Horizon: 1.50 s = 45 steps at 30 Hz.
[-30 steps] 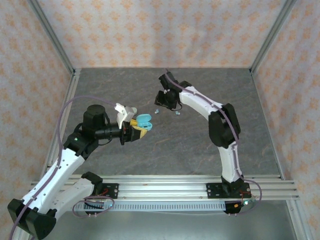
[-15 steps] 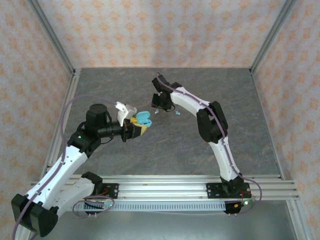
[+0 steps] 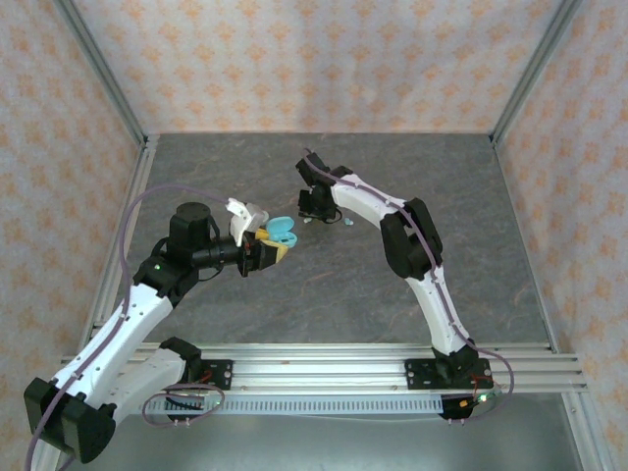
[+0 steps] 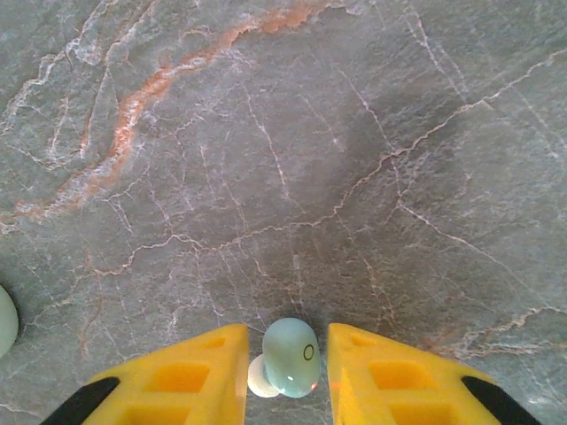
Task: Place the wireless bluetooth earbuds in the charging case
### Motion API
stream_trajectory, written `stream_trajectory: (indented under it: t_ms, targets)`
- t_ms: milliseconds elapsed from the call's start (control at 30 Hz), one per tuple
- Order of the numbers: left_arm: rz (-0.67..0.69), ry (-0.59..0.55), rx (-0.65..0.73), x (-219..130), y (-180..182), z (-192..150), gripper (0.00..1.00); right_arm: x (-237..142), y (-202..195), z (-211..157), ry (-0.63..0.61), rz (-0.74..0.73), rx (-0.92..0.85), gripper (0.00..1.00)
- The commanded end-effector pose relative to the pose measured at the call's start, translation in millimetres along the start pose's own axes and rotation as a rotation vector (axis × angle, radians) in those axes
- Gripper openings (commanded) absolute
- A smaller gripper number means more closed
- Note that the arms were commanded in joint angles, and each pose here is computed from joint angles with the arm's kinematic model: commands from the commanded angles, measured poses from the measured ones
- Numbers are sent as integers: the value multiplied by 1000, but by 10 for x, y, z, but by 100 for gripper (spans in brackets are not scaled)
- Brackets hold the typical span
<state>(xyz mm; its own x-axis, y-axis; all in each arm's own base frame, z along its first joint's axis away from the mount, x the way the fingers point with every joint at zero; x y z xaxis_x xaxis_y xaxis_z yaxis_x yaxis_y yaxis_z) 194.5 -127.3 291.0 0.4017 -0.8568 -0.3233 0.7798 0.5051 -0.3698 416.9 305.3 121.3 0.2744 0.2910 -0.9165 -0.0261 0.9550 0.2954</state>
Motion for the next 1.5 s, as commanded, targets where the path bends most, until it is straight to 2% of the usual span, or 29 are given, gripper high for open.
stream_trajectory:
  t_ms: [0,200,367,500,633,867,1000,1267,1467]
  targets:
    - [13,-29,36,-16,9,63,0,93,-46,-88,26,-43,-21,29]
    - [15,-14,44,-42,-13,83,0,124,-42,-154,44,-49,-32,27]
    - [19,-18,49,-58,-23,110,0,155,-61,-233,56,-72,-46,31]
    - [19,-18,47,-60,-23,106,0,108,-71,-239,49,-76,-53,23]
    - [14,-19,41,-60,-27,87,0,-98,-47,-190,6,-65,-71,16]
    - [13,-79,72,-65,-29,114,0,-722,-25,-153,-76,-24,-86,13]
    - [27,-126,105,-48,-5,139,0,-1181,-72,-258,-114,-4,-90,12]
    - [57,-162,166,3,21,106,0,-2110,-302,-701,-167,-4,-99,10]
    - [46,-182,252,110,-1,52,0,-2731,-117,-1061,-262,55,-181,9]
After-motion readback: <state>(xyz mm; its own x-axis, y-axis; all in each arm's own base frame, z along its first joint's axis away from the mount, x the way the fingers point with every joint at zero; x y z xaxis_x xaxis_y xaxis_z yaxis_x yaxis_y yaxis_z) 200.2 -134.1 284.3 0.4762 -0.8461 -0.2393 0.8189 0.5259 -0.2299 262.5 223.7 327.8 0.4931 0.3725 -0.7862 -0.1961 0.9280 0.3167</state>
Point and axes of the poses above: each hand's point on the last joint's axis, 136 mm out from that joint toward the fingers, its own x axis out along the fingers, its own y axis along the line the jaws close on, z = x × y, the point moved 9 cm from there along -x, back along the fingers, and after that the axes turned 2 degrees about -x, right-handed, at the moved point
